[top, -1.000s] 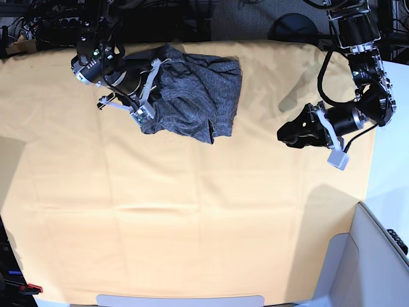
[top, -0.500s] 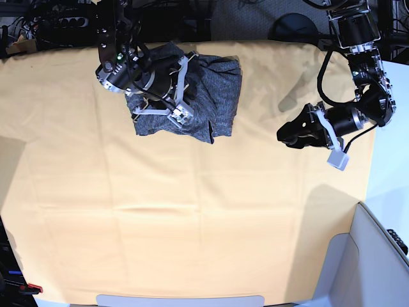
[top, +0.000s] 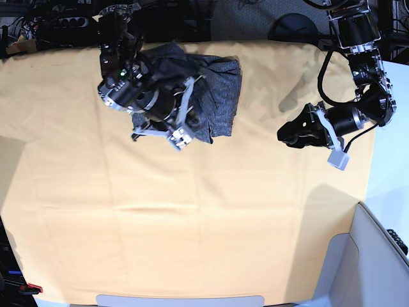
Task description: Fold the T-shirt properly
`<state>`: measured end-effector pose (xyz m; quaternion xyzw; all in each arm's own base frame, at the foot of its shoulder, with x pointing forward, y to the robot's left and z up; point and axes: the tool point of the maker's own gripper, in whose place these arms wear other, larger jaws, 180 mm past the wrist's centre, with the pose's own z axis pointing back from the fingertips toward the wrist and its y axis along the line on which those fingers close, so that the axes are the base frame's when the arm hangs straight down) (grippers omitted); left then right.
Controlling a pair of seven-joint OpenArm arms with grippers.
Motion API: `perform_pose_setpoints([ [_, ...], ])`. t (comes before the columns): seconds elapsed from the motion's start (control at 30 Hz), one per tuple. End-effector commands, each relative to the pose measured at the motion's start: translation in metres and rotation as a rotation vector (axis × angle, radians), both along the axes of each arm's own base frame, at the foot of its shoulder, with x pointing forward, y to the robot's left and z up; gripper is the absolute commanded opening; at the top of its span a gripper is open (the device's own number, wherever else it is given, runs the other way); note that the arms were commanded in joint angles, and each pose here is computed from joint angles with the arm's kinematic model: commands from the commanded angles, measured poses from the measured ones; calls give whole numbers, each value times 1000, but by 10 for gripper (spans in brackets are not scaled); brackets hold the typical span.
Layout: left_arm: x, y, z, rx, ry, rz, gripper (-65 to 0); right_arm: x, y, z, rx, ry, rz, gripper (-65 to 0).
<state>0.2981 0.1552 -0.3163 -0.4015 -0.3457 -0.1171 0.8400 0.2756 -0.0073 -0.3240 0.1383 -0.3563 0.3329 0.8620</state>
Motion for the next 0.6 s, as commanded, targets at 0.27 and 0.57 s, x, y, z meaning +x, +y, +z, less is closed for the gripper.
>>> perform_pose_setpoints([
  [0.27,8,3,15,-10,-53,4,-383,-21,-32,-7,-23,13,-61,-572],
  [0.57,1,2,8,-9,-29,0,-383,-47,-85,-23,-25,102,-116,-572],
])
